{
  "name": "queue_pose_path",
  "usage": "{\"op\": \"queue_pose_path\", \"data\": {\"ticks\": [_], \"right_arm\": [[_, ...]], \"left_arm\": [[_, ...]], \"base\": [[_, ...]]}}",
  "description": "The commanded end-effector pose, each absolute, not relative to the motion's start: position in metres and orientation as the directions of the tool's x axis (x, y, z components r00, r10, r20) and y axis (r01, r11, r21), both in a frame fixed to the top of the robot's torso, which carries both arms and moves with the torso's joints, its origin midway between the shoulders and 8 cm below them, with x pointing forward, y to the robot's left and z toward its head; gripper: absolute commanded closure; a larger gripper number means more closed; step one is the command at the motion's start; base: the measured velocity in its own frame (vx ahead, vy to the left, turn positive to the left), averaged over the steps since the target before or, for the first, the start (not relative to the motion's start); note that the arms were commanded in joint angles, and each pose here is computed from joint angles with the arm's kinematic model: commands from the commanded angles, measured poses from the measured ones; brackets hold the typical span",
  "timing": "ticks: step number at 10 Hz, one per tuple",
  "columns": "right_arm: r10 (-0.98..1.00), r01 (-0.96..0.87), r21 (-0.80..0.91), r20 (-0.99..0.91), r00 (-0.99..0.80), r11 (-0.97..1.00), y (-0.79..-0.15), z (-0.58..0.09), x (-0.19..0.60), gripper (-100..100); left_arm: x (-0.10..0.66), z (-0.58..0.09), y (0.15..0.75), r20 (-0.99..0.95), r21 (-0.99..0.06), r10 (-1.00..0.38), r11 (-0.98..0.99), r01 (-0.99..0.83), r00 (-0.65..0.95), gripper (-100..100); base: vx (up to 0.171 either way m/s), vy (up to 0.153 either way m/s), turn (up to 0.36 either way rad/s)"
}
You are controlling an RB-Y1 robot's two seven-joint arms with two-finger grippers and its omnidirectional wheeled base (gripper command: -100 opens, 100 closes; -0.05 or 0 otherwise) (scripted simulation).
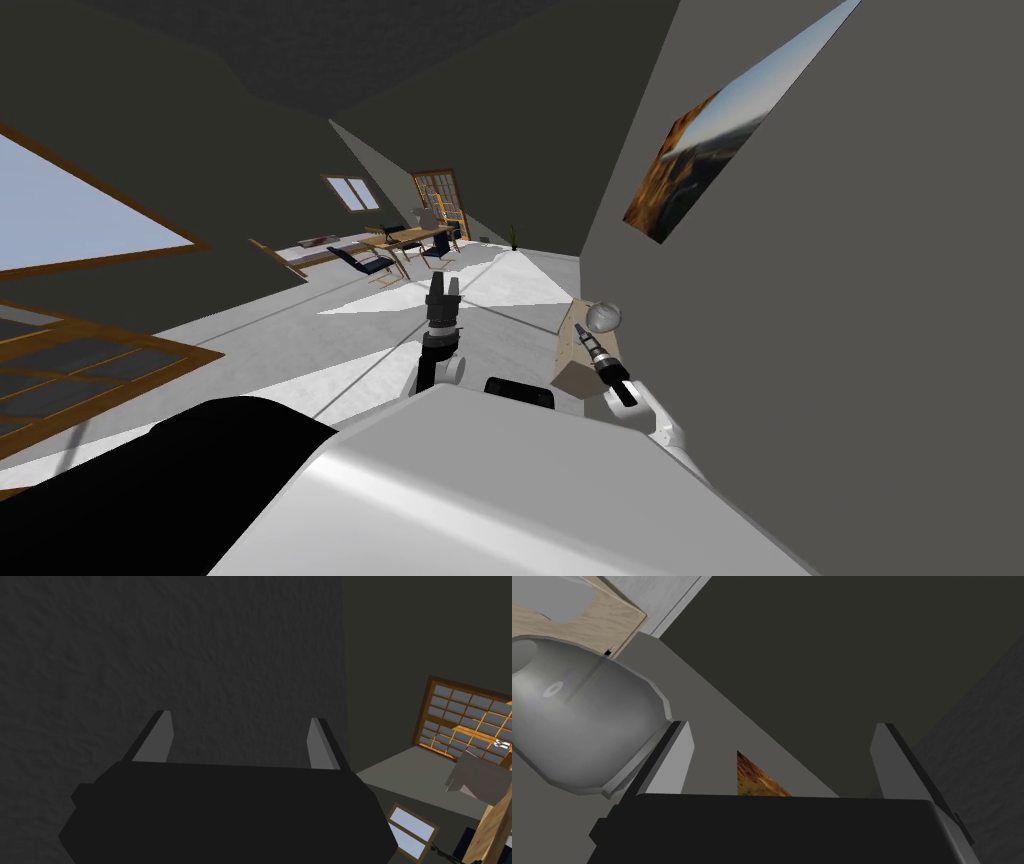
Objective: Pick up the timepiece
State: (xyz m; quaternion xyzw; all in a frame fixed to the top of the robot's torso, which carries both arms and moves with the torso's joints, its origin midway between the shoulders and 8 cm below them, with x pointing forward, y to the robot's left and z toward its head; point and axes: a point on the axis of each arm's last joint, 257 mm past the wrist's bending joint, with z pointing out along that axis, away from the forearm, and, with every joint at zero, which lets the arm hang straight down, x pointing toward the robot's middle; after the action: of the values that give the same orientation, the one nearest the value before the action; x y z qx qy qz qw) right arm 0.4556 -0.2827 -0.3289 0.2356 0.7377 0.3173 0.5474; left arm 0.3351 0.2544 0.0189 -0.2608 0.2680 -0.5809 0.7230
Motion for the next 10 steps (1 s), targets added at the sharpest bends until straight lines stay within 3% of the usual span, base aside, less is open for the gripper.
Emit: {"op": "queue_pose_path", "data": {"ticks": [1,10], "right_arm": [[0.657,0.037,0.682,-0.687,-0.310,0.730,-0.296,-0.346,0.458,-100],[0.534,0.236,0.479,-0.737,-0.415,0.845,-0.382,-0.435,0.435,-100]], "left_arm": [[0.335,0.019,0.254,-0.085,-0.689,-0.980,0.189,0.700,0.181,0],[0.335,0.019,0.254,-0.085,-0.689,-0.980,0.189,0.700,0.181,0]], "base": [[-0.009,0.027,0.086],[-0.007,0.010,0.080]]}}
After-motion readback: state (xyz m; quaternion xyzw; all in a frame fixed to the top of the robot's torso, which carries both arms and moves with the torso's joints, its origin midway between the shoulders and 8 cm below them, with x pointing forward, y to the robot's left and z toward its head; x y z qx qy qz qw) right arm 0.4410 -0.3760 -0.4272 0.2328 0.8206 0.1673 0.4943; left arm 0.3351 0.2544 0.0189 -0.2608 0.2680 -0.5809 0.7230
